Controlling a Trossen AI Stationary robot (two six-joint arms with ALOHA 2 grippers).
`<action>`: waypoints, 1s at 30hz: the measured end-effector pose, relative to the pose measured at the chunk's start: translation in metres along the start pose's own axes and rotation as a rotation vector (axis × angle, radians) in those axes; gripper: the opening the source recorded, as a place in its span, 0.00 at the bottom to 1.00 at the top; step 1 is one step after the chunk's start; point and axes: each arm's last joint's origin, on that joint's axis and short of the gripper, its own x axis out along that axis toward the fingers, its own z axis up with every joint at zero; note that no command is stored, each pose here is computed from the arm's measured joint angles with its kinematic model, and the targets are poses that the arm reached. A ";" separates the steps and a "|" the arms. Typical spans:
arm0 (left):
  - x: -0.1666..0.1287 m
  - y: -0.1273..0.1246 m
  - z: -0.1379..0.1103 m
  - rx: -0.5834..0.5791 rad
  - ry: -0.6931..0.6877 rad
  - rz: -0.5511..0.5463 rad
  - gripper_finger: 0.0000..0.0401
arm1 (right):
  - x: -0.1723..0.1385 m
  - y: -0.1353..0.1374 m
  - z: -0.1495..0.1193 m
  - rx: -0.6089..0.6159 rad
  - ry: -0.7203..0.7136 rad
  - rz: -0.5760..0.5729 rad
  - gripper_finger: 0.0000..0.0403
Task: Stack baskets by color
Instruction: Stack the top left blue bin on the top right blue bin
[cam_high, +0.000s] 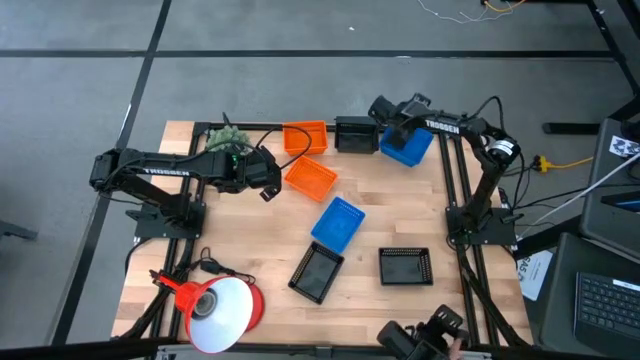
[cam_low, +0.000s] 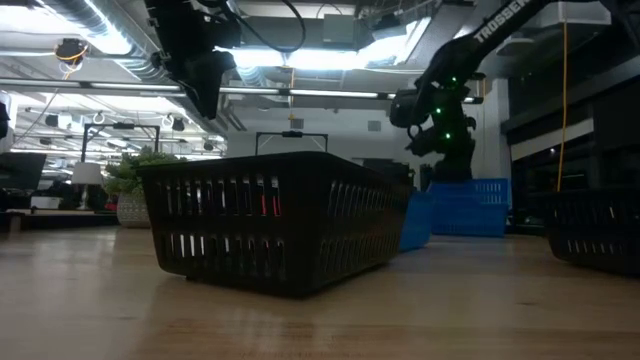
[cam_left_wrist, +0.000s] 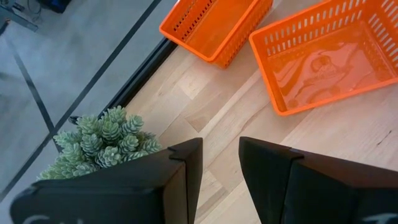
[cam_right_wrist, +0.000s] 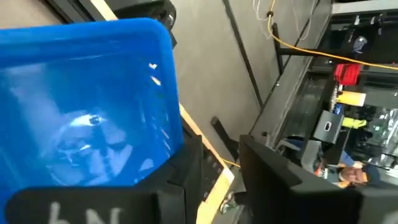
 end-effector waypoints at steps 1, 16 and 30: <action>0.000 0.000 0.000 0.000 0.000 0.000 0.24 | 0.002 0.002 0.000 0.007 -0.005 0.001 0.27; 0.000 0.000 0.000 -0.007 0.000 -0.001 0.24 | -0.012 -0.012 -0.009 -0.024 0.014 0.138 0.27; 0.000 0.000 0.000 -0.008 -0.001 -0.001 0.24 | -0.043 0.019 -0.056 -0.100 -0.080 0.870 0.27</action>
